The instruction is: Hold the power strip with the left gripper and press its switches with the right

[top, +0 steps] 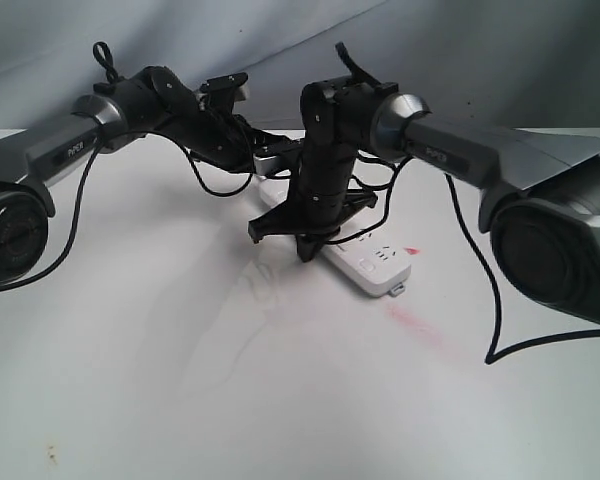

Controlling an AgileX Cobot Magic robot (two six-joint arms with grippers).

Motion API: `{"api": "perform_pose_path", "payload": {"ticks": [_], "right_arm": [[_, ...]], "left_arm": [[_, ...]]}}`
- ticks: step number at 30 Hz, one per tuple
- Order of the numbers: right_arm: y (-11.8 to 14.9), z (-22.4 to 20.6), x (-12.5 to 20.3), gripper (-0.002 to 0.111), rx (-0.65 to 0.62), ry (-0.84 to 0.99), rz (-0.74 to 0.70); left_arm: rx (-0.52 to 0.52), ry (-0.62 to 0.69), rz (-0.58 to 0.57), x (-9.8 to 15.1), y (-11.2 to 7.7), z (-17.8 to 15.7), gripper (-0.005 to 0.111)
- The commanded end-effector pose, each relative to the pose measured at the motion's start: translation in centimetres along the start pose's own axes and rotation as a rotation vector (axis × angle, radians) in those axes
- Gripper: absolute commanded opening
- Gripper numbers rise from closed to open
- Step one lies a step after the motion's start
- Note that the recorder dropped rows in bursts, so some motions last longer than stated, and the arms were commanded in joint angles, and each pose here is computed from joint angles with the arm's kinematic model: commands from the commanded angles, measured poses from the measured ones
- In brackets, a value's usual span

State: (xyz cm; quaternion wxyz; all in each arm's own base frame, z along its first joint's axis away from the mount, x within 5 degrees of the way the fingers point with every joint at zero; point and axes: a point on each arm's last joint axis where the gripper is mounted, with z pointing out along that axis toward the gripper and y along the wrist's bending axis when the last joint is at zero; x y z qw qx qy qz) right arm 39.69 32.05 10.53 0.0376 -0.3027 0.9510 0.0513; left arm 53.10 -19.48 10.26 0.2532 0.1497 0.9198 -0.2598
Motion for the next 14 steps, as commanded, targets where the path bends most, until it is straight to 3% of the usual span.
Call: {"api": "perform_pose_path", "payload": {"ticks": [1,8,14], "right_arm": [[0.7,-1.2,1.0,0.000,-0.014,0.049,-0.073],[2.7,-9.7,0.1,0.000,0.005,-0.219,-0.114],[2.4,-12.4,2.7,0.000,0.005,-0.404,-0.103]], "left_arm": [[0.014,0.022,-0.005,0.2,-0.5,0.1,0.000],[0.014,0.022,-0.005,0.2,-0.5,0.1,0.000],[0.014,0.022,-0.005,0.2,-0.5,0.1,0.000]]}}
